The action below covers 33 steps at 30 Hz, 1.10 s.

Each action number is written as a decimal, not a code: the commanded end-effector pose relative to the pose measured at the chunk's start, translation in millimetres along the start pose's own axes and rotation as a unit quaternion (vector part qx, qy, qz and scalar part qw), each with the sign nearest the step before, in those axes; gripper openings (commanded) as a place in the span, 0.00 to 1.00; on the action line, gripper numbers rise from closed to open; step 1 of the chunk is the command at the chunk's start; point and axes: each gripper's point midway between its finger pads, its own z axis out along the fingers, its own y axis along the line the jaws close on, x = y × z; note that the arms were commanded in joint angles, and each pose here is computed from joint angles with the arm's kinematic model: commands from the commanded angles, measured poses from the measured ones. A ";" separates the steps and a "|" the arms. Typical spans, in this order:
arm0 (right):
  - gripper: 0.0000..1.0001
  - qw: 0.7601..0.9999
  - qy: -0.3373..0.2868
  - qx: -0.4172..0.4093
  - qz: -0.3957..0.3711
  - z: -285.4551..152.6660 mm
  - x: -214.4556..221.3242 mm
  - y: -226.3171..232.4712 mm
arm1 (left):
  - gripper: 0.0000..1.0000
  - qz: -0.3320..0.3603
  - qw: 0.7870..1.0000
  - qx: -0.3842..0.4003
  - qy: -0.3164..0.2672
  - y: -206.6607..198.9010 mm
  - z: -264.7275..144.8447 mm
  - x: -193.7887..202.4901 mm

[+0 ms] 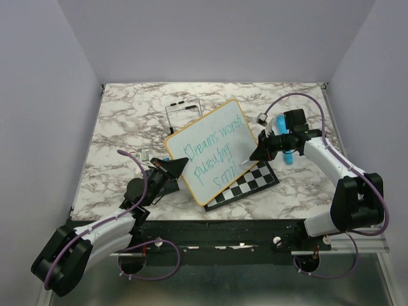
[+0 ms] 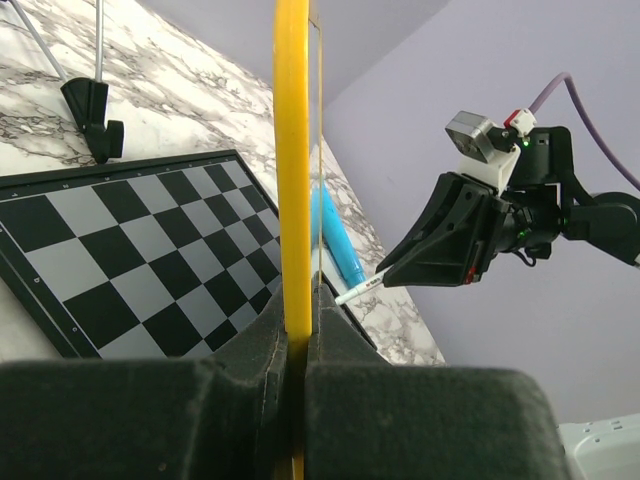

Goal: Write a sentence on the whiteboard

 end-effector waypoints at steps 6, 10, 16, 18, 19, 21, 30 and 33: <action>0.01 0.999 -0.035 0.001 -0.011 -4.7 -19.4 -0.9 | 0.00 0.008 0.999 0.035 -0.026 -15.2 -2.9 -11.5; 0.01 0.999 -0.041 -0.005 -0.011 -4.3 -22.3 0.8 | 0.00 0.008 0.999 0.036 -0.025 -15.5 -2.9 -11.1; 0.00 0.999 -0.042 -0.030 -0.008 -1.6 -18.5 8.1 | 0.00 0.008 0.999 0.036 -0.025 -15.7 -2.1 -11.3; 0.01 0.999 -0.042 -0.032 -0.008 -1.6 -17.4 8.6 | 0.00 0.008 0.999 0.036 -0.025 -15.7 -2.1 -11.3; 0.01 0.998 -0.042 -0.035 -0.009 -1.8 -16.9 9.7 | 0.00 0.007 0.999 0.036 -0.025 -15.7 -2.1 -11.3; 0.01 0.998 -0.042 -0.038 -0.010 -1.5 -16.7 11.0 | 0.00 0.008 0.999 0.036 -0.025 -15.8 -1.7 -11.4; 0.01 0.999 -0.030 -0.036 -0.001 2.0 -8.4 7.4 | 0.00 0.007 0.999 0.036 -0.025 -15.9 -2.5 -11.5; 0.00 0.999 -0.021 -0.032 0.004 3.7 -3.3 4.1 | 0.00 0.007 0.999 0.035 -0.026 -15.2 -2.8 -11.4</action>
